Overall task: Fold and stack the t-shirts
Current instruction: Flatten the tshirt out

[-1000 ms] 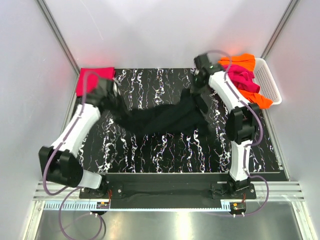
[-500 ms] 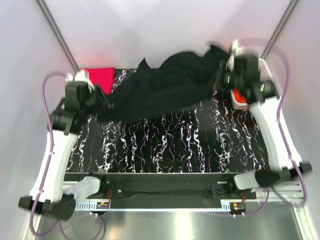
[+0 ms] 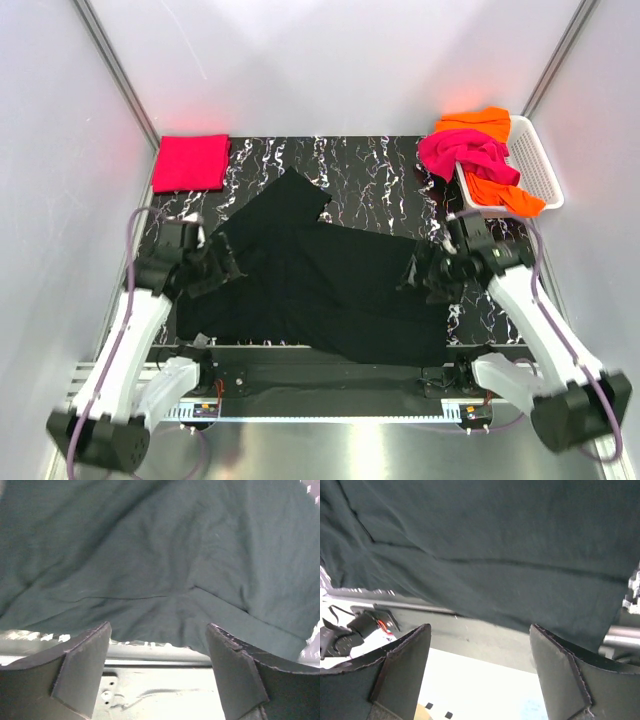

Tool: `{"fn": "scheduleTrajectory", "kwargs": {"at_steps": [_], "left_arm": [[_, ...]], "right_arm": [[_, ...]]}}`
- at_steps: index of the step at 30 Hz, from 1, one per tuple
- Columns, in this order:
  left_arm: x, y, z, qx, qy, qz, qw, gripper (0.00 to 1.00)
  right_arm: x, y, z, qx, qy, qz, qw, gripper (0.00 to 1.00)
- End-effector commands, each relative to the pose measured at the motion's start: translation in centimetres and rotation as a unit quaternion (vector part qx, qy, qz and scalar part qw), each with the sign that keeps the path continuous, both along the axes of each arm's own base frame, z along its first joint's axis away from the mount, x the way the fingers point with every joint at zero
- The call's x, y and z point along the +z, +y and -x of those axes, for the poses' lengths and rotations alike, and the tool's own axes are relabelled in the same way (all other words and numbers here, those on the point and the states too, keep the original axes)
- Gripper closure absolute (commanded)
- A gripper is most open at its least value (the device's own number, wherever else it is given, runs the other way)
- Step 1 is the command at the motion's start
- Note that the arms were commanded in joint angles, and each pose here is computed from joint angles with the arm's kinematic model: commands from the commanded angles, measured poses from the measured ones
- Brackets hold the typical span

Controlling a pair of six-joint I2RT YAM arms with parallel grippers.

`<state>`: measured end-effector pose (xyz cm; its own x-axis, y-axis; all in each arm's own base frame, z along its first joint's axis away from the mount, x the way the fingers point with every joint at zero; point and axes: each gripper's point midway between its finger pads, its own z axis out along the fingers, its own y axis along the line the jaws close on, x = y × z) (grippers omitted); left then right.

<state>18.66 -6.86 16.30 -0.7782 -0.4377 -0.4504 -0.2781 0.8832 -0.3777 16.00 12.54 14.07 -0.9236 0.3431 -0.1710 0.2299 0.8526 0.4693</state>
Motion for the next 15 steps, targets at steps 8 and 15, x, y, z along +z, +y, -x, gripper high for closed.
{"fn": "scheduleTrajectory", "kwargs": {"at_steps": [8, 15], "left_arm": [[-1.6, -3.4, -8.4, -0.112, 0.029, 0.010, 0.993, 0.20], [-4.8, -2.5, -16.3, -0.080, 0.039, -0.045, 0.995, 0.23]], "right_arm": [[-1.1, 1.3, -11.3, 0.043, -0.030, 0.059, 0.997, 0.16], [-5.5, 1.2, -17.2, 0.029, -0.011, 0.110, 0.993, 0.48]]}}
